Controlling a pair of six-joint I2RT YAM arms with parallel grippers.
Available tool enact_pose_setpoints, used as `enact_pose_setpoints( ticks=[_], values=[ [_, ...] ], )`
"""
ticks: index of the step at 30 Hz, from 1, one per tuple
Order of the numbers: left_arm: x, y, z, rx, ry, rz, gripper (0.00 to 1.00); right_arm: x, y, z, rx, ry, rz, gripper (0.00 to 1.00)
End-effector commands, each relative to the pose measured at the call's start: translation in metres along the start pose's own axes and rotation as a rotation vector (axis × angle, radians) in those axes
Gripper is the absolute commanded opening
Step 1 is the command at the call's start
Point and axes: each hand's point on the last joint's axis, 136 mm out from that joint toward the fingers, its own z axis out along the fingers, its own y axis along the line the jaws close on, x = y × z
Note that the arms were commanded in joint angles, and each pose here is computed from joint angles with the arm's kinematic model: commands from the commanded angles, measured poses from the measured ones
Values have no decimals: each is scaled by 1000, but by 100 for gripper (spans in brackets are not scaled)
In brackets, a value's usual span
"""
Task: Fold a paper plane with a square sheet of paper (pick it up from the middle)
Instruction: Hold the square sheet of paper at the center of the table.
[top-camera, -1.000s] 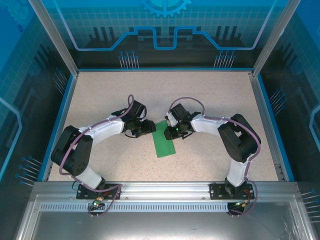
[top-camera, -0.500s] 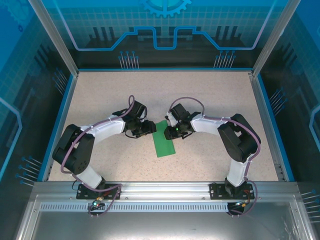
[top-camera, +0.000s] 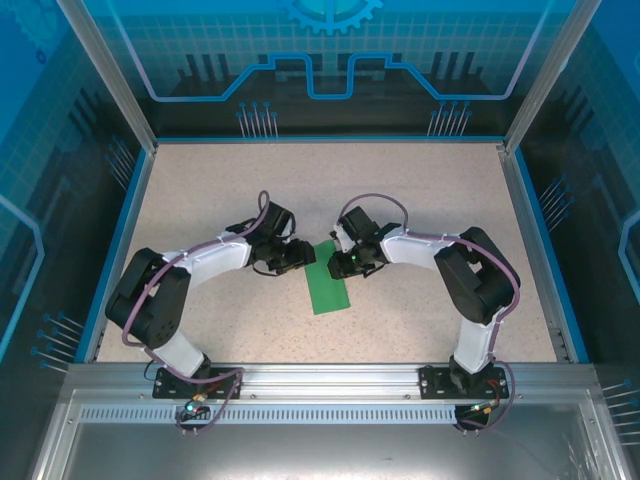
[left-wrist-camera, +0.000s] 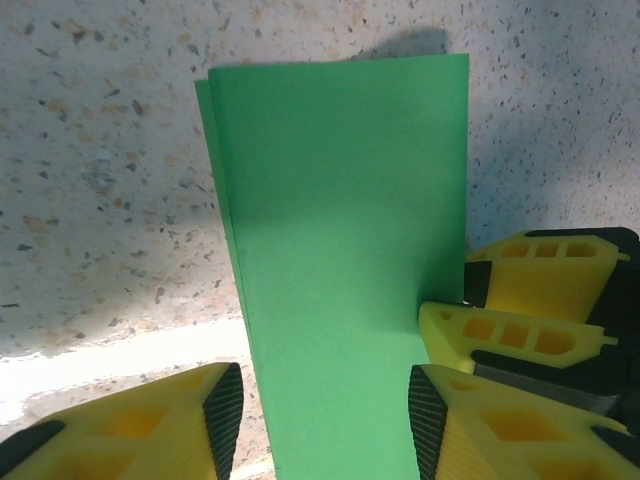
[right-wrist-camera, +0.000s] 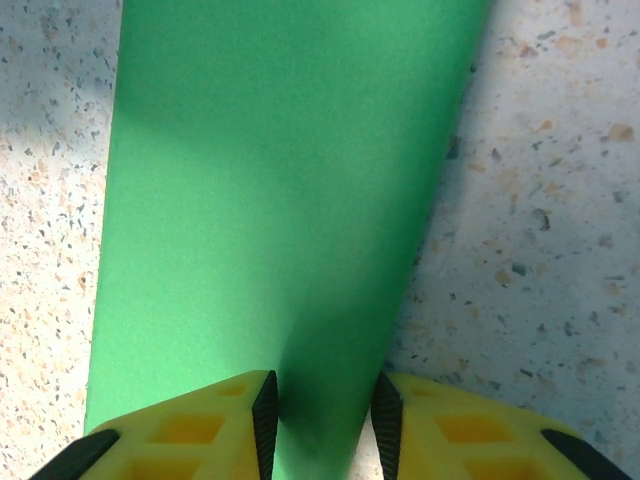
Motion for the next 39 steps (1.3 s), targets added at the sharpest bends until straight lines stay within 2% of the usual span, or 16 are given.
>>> enact_pose_setpoints(
  ticks=[1,6,10,13,15,30,39],
  values=[
    [12,0,10,20,43,-26,49,12,1,13,17,52,-9,34],
    [18,-1,17,43,60,-43,42,14,-1,13,26,58,-15,34],
    [21,-2,23,59,73,-53,30,14,0,13,27,58,-19,34],
    [23,-2,26,54,82,-52,29,15,0,13,28,58,-20,34],
    [26,0,29,48,91,-51,25,14,0,13,28,58,-20,34],
    [41,17,46,-25,143,-46,21,17,1,15,31,63,-30,34],
    [49,40,52,-125,167,-29,20,13,2,9,34,48,-36,37]
  ],
)
